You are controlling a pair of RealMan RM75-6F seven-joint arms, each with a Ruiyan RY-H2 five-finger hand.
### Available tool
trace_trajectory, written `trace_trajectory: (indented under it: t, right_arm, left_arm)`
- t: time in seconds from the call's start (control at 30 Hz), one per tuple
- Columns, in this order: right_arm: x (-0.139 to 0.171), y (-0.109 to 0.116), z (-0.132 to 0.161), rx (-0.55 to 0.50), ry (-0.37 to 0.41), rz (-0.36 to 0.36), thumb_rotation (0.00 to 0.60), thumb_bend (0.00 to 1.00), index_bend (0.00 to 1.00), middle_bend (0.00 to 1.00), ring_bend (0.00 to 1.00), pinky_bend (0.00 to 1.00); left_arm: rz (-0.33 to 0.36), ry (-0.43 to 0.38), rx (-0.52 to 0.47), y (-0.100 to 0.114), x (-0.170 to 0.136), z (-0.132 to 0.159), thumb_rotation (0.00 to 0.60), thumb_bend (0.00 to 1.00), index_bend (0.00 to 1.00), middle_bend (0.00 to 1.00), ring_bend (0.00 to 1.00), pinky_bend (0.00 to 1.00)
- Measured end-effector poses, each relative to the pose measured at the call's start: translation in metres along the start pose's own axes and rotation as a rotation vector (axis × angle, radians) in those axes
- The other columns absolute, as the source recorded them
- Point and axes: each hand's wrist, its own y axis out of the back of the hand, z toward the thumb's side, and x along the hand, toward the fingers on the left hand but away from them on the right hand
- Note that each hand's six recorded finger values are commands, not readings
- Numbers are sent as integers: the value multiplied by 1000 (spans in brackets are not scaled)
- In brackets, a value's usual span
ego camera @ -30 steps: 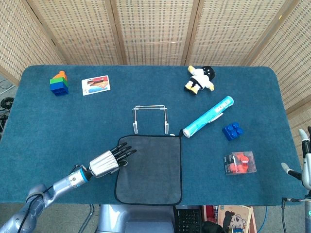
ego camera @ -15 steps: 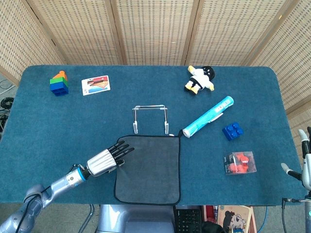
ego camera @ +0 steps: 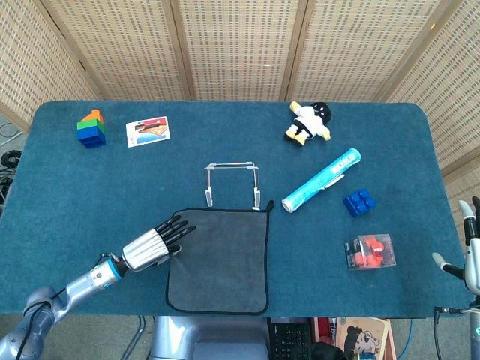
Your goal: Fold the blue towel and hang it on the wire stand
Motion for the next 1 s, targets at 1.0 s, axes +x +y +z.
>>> trace_trajectory:
  t: [1.0]
  right_arm:
    - [0,-5,5,3,9,15,600,0,0,0,0,0]
  left_arm:
    - [-51,140,2,18,-85,-51,600,442,710,0,0,43]
